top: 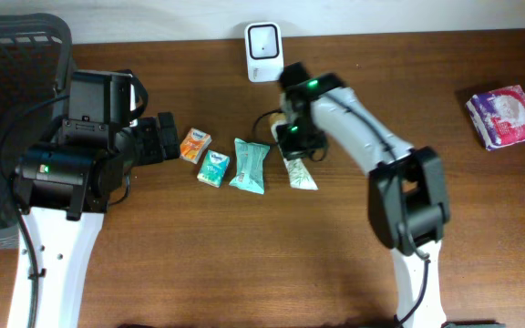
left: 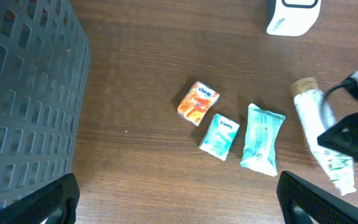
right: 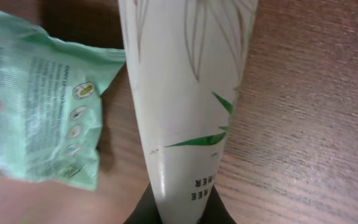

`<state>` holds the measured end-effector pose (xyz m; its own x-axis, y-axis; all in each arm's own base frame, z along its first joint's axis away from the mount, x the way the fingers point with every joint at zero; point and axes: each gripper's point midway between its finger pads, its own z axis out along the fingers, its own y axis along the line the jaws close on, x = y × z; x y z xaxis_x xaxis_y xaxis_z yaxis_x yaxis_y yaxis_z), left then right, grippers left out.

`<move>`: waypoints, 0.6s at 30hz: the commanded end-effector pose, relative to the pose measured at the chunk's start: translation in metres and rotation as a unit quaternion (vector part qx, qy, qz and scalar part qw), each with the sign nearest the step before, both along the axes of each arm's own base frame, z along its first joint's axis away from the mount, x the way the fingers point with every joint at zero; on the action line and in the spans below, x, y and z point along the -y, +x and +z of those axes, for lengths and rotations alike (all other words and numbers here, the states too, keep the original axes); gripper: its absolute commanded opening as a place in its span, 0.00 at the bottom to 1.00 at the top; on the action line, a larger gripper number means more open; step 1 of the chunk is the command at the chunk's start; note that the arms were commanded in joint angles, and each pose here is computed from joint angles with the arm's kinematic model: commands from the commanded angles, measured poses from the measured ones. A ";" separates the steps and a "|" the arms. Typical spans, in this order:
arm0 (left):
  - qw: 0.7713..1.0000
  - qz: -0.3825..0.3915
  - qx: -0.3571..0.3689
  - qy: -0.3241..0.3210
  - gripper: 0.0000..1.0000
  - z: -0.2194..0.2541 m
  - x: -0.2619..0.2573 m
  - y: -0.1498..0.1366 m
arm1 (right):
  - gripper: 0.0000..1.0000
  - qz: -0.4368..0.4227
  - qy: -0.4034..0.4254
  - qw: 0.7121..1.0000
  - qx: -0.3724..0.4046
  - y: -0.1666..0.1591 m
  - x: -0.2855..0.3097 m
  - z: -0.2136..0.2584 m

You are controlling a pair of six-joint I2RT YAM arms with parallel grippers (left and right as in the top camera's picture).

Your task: Scan the item barcode

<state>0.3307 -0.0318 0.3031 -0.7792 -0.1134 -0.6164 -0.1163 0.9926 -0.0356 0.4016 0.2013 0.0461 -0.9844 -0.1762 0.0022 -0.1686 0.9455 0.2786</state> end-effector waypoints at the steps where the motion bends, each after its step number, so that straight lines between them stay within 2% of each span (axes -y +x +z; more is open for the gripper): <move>1: 1.000 0.006 0.006 -0.001 0.99 0.004 -0.002 0.001 | 0.04 0.006 0.156 0.987 -0.040 -0.004 -0.001 0.019; 5: 1.000 0.006 0.006 -0.001 0.99 0.004 -0.002 0.001 | 0.04 -0.054 0.247 0.965 -0.066 0.005 0.027 0.034; 9: 1.000 0.006 0.006 -0.001 0.99 0.004 -0.002 0.001 | 0.04 -0.099 0.250 0.959 -0.093 -0.001 0.057 0.018; 13: 1.000 0.006 0.006 -0.001 0.99 0.004 -0.002 0.001 | 0.04 -0.154 0.287 0.937 -0.124 -0.012 0.084 0.003; 18: 1.000 0.006 0.006 -0.001 0.99 0.004 -0.002 0.001 | 0.33 -0.191 0.277 0.935 -0.109 -0.004 0.120 0.005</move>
